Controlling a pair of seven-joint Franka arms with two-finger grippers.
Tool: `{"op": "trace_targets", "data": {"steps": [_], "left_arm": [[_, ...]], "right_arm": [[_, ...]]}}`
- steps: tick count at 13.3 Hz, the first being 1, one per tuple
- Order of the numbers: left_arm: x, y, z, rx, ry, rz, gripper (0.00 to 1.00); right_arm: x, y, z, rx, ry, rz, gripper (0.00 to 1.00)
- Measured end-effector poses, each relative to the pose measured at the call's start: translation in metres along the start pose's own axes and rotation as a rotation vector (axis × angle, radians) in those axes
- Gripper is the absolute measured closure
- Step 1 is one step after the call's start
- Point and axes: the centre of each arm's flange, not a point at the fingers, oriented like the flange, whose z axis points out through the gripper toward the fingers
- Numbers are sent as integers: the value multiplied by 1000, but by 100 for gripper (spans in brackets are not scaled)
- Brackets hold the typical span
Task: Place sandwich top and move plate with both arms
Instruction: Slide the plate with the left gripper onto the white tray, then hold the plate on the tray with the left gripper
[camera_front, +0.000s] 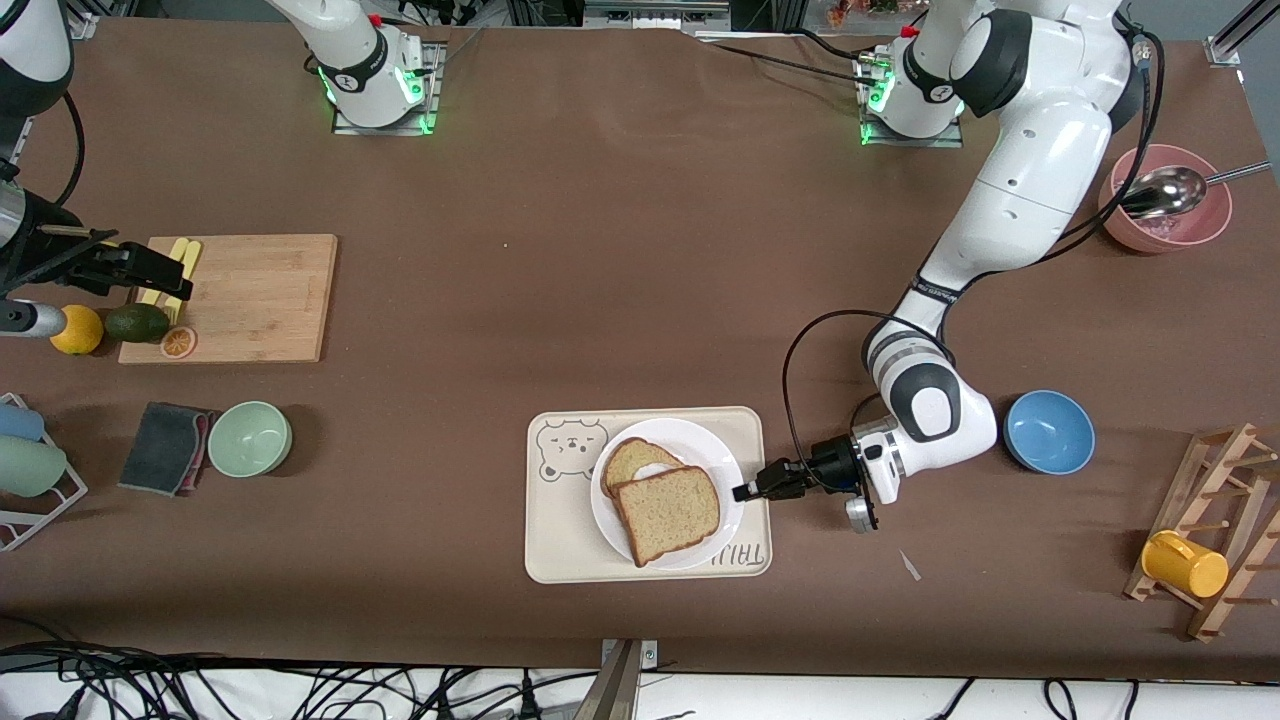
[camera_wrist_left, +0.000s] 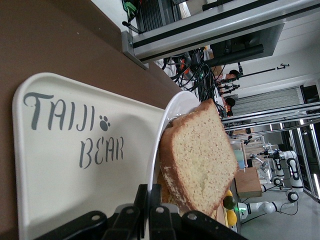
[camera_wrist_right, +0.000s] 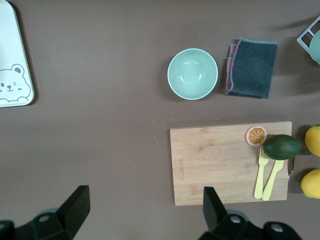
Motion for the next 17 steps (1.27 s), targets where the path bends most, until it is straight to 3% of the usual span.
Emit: {"op": "trace_targets", "data": {"steps": [13, 17], "left_arm": [[-18, -25, 17, 6, -25, -30, 95], [-13, -26, 13, 49, -46, 8, 95]], "right_arm": [[0, 4, 0, 2, 2, 5, 0], [1, 4, 0, 2, 2, 5, 0]]}}
